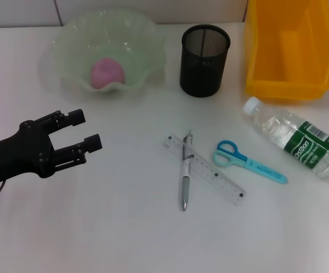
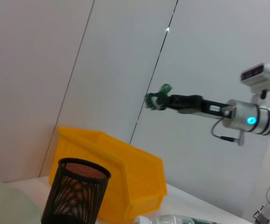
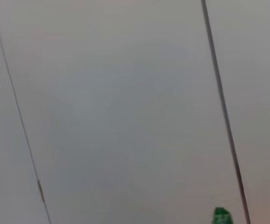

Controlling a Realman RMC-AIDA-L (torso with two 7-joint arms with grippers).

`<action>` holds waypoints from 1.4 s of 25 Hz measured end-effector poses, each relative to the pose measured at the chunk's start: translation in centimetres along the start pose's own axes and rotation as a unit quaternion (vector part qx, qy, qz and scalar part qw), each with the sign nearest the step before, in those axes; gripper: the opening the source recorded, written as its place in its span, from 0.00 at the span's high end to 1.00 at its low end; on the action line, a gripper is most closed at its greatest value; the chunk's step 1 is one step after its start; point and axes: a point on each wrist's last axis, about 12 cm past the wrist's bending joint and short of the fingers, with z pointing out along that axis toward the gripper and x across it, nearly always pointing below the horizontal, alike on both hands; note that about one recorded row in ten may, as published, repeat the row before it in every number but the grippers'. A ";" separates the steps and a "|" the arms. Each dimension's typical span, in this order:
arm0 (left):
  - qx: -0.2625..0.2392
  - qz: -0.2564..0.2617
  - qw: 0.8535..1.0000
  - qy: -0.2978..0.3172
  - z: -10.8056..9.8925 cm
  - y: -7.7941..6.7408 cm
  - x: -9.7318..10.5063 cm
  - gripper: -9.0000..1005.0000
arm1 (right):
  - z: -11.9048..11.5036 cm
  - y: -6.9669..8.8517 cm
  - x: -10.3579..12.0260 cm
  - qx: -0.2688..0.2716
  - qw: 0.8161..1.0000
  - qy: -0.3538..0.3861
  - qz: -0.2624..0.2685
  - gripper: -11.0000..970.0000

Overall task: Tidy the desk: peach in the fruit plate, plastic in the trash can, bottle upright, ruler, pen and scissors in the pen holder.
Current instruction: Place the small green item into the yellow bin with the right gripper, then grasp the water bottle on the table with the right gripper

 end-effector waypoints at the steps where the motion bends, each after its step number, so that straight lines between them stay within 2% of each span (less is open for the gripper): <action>1: 0.000 0.000 1.000 0.000 0.0 0.0 0.0 0.20 | 0.4 0.0 0.0 0.001 1.000 0.002 0.001 0.79; 11: 0.000 0.001 1.000 0.001 0.0 0.1 0.0 0.20 | 1.2 0.0 -0.3 0.007 1.000 0.005 -0.006 0.55; 13: -0.001 0.001 1.000 0.001 0.0 0.0 0.0 0.20 | 1.2 0.1 -0.3 0.003 1.000 0.005 -0.005 0.47; 16: -0.002 0.000 1.000 0.001 -0.1 0.0 0.0 0.20 | 0.9 0.6 -0.7 -0.022 1.000 0.018 -0.013 0.34; 19: -0.001 0.000 1.000 0.001 -0.1 0.0 0.0 0.20 | 0.3 1.6 -1.7 -0.059 0.994 0.081 -0.040 0.28; 22: -0.001 0.001 1.000 0.001 -0.1 0.1 -0.1 0.20 | -0.6 3.0 -3.2 -0.075 0.978 0.179 -0.079 0.21; 26: 0.000 0.003 1.000 0.001 0.0 0.1 -0.2 0.20 | -1.8 5.5 -4.6 -0.068 0.950 0.285 -0.109 0.21; 29: 0.001 0.004 1.000 0.001 0.1 0.1 -0.2 0.20 | -2.1 6.8 -4.6 -0.074 0.933 0.333 -0.112 0.21; 35: 0.001 0.006 1.000 0.002 0.2 0.2 -0.2 0.20 | -1.7 6.7 -3.6 -0.035 0.901 0.417 -0.117 0.21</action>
